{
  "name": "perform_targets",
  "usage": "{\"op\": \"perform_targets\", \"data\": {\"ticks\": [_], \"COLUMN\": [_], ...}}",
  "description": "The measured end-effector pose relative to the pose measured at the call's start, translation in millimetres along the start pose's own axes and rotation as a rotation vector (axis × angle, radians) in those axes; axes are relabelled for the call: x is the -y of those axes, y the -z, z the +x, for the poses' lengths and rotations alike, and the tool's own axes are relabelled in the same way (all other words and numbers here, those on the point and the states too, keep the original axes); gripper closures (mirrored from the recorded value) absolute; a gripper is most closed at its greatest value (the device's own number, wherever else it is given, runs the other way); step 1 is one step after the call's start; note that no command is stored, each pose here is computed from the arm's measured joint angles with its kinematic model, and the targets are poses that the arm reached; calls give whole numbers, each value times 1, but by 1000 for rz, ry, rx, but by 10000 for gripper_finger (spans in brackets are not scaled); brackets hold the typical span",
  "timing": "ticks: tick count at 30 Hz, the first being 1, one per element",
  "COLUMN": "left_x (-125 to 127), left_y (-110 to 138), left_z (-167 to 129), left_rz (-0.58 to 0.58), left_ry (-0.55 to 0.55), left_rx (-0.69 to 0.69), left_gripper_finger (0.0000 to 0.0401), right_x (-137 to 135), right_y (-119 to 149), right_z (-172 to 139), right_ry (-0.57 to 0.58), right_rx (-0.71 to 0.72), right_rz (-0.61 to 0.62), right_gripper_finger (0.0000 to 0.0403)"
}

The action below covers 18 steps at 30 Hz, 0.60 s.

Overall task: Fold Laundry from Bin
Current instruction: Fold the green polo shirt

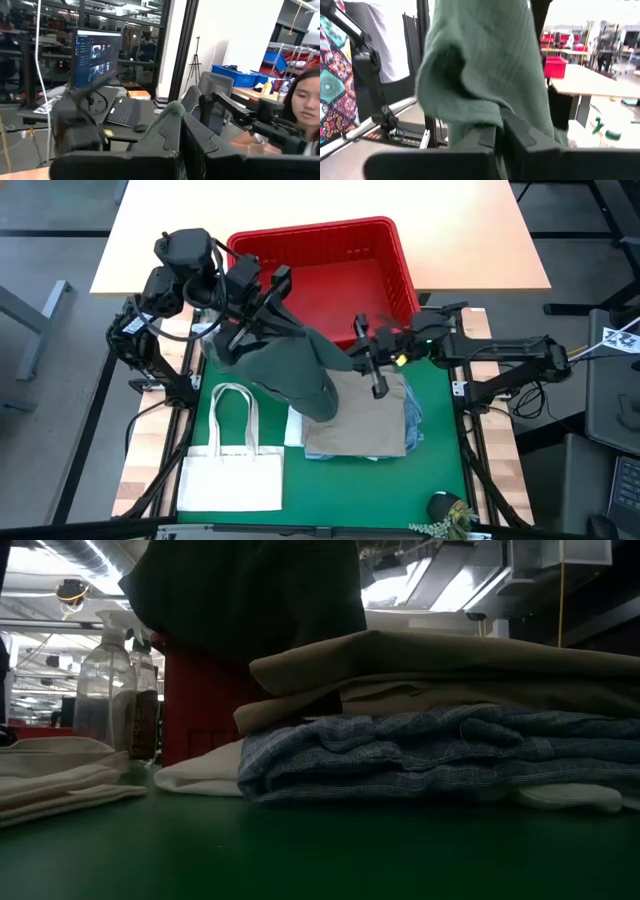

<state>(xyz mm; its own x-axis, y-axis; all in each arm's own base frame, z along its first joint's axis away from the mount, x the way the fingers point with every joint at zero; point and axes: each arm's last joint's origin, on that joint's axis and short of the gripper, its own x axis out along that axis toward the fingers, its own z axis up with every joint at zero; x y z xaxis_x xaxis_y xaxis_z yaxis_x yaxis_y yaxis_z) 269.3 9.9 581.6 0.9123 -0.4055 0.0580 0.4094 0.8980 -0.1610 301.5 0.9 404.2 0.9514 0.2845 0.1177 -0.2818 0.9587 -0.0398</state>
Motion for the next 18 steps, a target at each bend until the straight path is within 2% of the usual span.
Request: {"op": "perform_targets", "data": {"ticks": [3,7,18], "left_x": [3,8,5], "left_y": [1,1,7], "left_z": [2,4,17], "left_rz": [-14,-15,39], "left_ry": [12,-17,-208], "left_rx": [-2,5,26], "left_gripper_finger": [401,401,401], "right_x": [-5,-14,-43], "right_y": [-17,-42,-101], "right_z": [-15,-43,-130], "right_ry": [0,0,-43], "right_rx": [47,100,329], "right_rz": [-14,-32,-4], "right_gripper_finger": [380,398,400]}}
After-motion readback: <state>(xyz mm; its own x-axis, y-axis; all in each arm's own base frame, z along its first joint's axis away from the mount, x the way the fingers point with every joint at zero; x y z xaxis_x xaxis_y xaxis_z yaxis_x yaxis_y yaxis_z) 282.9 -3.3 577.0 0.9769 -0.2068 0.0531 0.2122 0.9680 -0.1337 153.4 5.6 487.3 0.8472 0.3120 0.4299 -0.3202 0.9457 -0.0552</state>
